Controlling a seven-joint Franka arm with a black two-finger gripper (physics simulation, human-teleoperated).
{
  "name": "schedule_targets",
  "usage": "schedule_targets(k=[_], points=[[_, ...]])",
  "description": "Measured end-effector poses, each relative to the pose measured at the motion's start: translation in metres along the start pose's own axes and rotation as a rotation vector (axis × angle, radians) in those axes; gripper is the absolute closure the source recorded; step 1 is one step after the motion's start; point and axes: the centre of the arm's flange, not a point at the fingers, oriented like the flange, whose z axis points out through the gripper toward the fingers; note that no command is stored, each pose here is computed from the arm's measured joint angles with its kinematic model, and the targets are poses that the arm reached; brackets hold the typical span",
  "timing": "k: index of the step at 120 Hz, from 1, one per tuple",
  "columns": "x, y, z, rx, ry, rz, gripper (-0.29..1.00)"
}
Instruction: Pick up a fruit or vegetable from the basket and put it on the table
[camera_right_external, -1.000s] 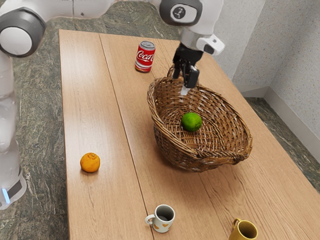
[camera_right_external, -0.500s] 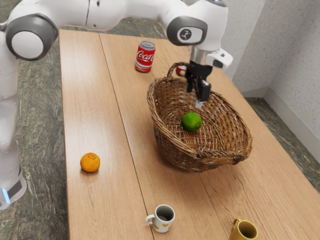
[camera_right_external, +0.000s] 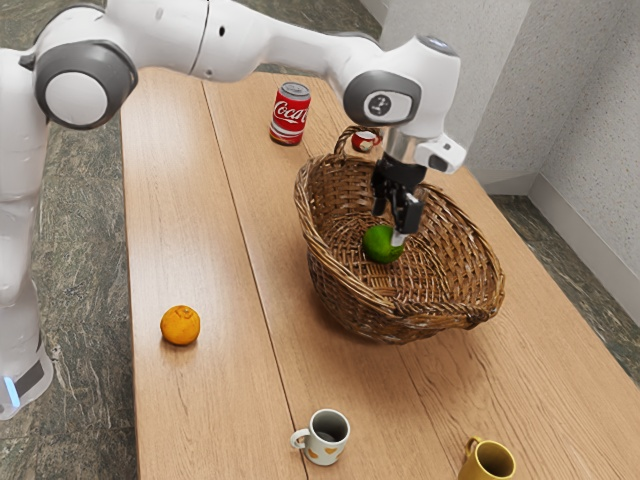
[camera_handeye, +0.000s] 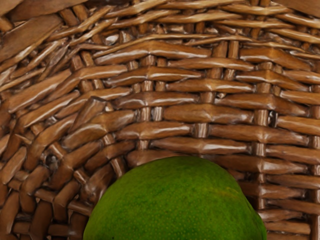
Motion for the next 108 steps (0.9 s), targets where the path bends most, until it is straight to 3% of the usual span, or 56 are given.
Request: schedule_targets(k=[46, 64, 75, 86, 108], points=[[0.005, -0.002, 0.031, -0.011, -0.038, -0.009, 0.01], [0.006, -0.002, 0.033, -0.016, -0.039, -0.012, 0.24], [0.005, -0.002, 0.03, -0.018, -0.038, -0.015, 0.28], [-0.007, -0.002, -0.007, -0.016, 0.004, -0.016, 0.35], [-0.036, -0.005, -0.113, -0.008, 0.13, -0.015, 0.28]])
